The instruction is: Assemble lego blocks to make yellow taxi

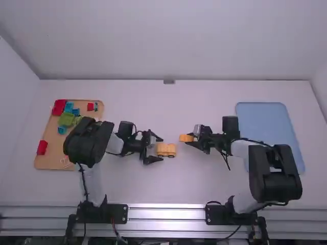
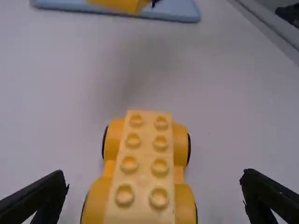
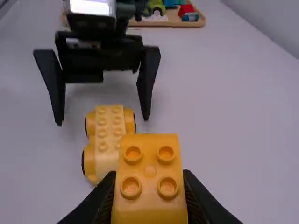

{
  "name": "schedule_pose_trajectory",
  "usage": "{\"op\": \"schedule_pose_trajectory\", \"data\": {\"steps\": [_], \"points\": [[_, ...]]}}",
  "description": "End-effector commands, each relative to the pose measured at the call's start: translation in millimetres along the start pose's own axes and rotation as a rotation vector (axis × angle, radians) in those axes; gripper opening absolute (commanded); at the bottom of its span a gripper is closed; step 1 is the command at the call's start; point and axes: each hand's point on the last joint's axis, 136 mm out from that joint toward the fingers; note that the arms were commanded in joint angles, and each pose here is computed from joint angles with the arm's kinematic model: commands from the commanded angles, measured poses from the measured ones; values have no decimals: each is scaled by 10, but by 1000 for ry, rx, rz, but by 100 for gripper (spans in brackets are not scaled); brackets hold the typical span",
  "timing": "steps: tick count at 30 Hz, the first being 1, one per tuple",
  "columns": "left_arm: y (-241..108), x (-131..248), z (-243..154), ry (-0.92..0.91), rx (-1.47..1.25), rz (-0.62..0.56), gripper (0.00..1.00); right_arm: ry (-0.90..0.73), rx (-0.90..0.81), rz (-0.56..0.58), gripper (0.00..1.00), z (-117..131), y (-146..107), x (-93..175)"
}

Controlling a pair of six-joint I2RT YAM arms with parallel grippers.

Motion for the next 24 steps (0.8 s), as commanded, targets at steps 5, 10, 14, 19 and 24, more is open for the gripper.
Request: {"op": "schedule_pose_trajectory", "data": {"steps": [5,10,14,19,24], "points": [[-98,-123,99,-36,-9,-13,99,22,8,-5,29,84,96,-31],[-129,-171,146,-56,2,-27,95,31,-6,-4,28,107,101,-48],[-150,-163,133,-53,-1,-23,73,33,-29,-2,27,115,94,-47],[-188,-151,29,-55,-8,-30,59,36,-33,11,27,130,78,-64],[-128,-136,-63,-63,-68,-74,50,47,-36,44,27,175,65,-154]]}}
Point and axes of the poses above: each hand's point on the last joint's axis, 136 mm out from that joint toward the fingers, its own x axis back along the fingers, its own z axis along the line the jaws close on, y = z × x, and after that the axes turned 2 degrees about x, right-handed
